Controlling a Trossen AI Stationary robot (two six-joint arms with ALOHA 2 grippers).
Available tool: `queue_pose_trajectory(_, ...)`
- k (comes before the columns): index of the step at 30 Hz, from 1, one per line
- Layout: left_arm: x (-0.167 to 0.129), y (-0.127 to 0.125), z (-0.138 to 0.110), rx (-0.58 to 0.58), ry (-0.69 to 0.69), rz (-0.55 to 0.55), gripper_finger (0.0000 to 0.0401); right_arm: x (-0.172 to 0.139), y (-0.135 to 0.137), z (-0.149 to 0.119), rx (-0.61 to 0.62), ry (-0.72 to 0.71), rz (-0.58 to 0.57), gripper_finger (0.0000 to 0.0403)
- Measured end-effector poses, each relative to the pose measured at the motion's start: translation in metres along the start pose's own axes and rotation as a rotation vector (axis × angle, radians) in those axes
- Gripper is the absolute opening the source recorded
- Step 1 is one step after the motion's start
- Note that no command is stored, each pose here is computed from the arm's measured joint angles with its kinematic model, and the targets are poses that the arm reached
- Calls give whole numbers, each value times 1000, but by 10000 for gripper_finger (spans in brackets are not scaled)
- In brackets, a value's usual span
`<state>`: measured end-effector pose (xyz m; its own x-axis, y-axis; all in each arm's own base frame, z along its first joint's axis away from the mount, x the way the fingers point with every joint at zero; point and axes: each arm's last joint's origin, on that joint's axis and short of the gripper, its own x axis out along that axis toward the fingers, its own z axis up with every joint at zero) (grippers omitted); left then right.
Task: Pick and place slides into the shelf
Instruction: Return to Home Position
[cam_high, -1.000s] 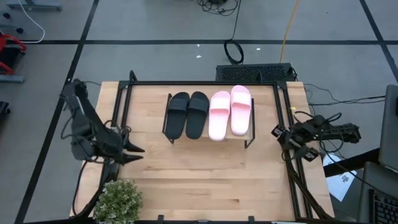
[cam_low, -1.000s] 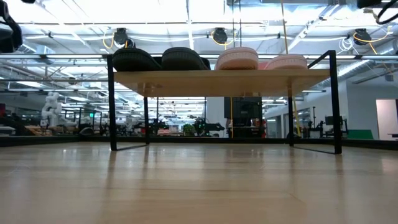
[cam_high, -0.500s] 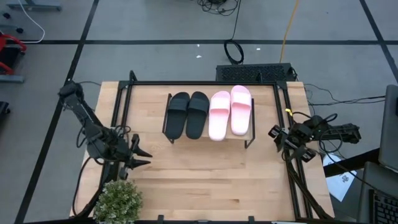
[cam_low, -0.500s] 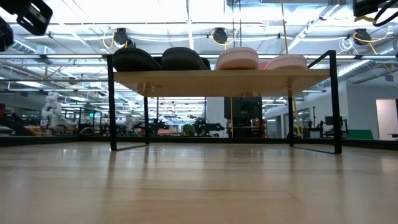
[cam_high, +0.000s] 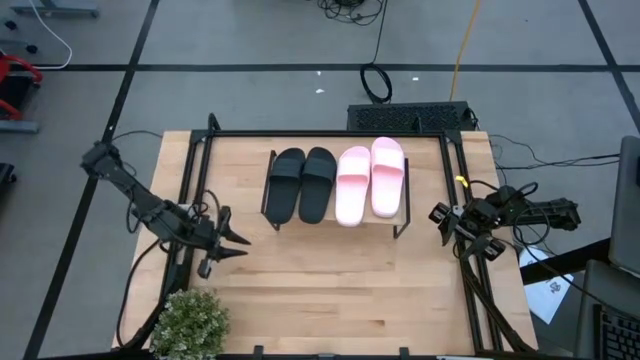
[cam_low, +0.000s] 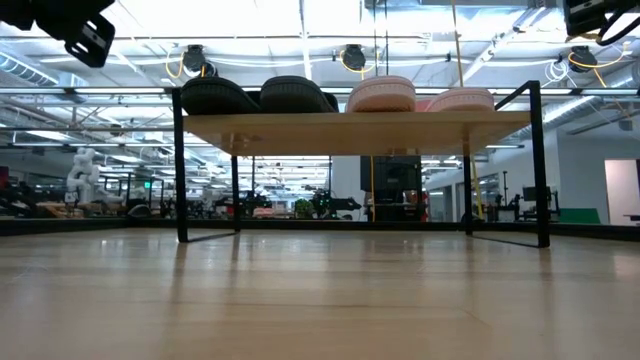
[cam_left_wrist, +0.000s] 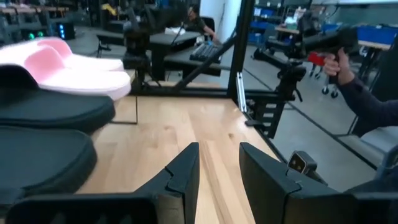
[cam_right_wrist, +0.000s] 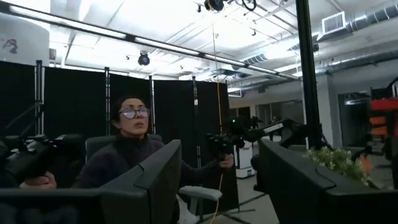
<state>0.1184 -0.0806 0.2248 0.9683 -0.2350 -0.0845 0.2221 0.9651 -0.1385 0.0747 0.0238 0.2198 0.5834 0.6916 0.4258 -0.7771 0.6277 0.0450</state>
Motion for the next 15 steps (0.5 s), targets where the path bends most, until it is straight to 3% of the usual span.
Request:
queue_pose_trajectory(5,-18,8,7,8,-41,-5,113,0,0,-1,4,18,24,205)
queue_pose_trajectory(11,-36,17,-4,-41,20,10,113,0,1,-1,-21,29,47,205)
queue_pose_trajectory(15,-37,17,-16,-6,-55,-63,113,0,-1,-6,-3,64,18,205)
